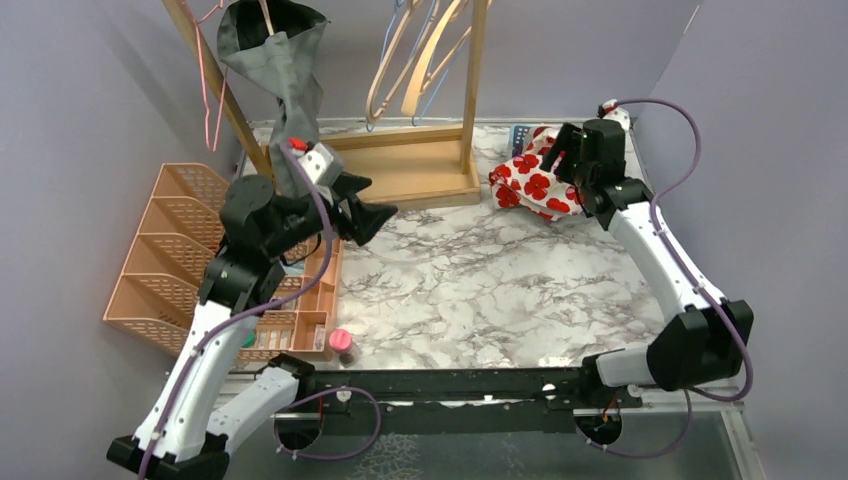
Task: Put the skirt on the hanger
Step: Pick up the skirt from the bin.
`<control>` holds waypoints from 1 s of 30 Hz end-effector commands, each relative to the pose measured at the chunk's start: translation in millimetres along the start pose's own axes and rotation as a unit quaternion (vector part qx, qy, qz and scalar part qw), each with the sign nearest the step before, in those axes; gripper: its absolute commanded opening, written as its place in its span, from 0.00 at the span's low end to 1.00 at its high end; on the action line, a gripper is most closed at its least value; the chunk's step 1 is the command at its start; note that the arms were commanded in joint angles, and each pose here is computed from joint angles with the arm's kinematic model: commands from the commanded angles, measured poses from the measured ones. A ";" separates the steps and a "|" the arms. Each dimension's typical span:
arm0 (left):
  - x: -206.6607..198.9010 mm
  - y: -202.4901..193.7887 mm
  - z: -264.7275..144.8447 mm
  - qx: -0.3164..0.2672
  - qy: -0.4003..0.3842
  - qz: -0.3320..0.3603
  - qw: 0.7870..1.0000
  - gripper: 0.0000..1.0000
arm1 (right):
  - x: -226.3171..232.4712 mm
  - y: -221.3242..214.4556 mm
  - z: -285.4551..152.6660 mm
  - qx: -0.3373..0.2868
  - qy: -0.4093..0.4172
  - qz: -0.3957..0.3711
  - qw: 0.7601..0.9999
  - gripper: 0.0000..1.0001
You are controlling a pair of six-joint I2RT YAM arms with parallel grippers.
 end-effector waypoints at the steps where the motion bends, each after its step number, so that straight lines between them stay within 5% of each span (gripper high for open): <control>1: -24.4 2.5 -7.0 -0.068 -0.055 0.069 0.994 0.78 | -28.5 6.9 30.8 0.029 -0.042 0.020 0.999 0.76; 10: -32.7 -54.6 7.8 -0.011 -0.097 0.059 0.994 0.98 | -57.7 -7.0 112.4 0.097 -0.089 -0.039 0.991 0.73; 13: -32.4 -64.0 14.4 0.001 -0.108 0.049 0.993 0.99 | -66.5 -9.5 117.9 0.111 -0.130 -0.042 0.984 0.54; 15: -31.8 -68.8 17.8 0.008 -0.112 0.043 0.993 0.99 | -68.7 -7.4 112.4 0.109 -0.140 -0.044 0.983 0.32; 17: -30.1 -72.2 21.6 0.012 -0.110 0.035 0.993 0.97 | -63.7 0.4 99.9 0.098 -0.123 -0.044 0.987 0.12; 19: -28.1 -74.4 25.8 0.015 -0.107 0.023 0.994 0.95 | -51.8 10.9 85.3 0.088 -0.086 -0.039 0.992 0.01; 30: -13.6 -80.2 35.6 0.008 -0.046 -0.013 0.999 0.99 | 41.7 110.7 -19.0 -0.028 0.169 -0.015 0.985 0.01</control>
Point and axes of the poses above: each gripper's point midway between its finger pads, its own z axis out along the fingers, its own x axis along the line the jaws close on, y = z × x, the point moved 5 cm from there along -z, back along the fingers, and after that the axes turned 8 degrees about z, right-handed, at the moved point
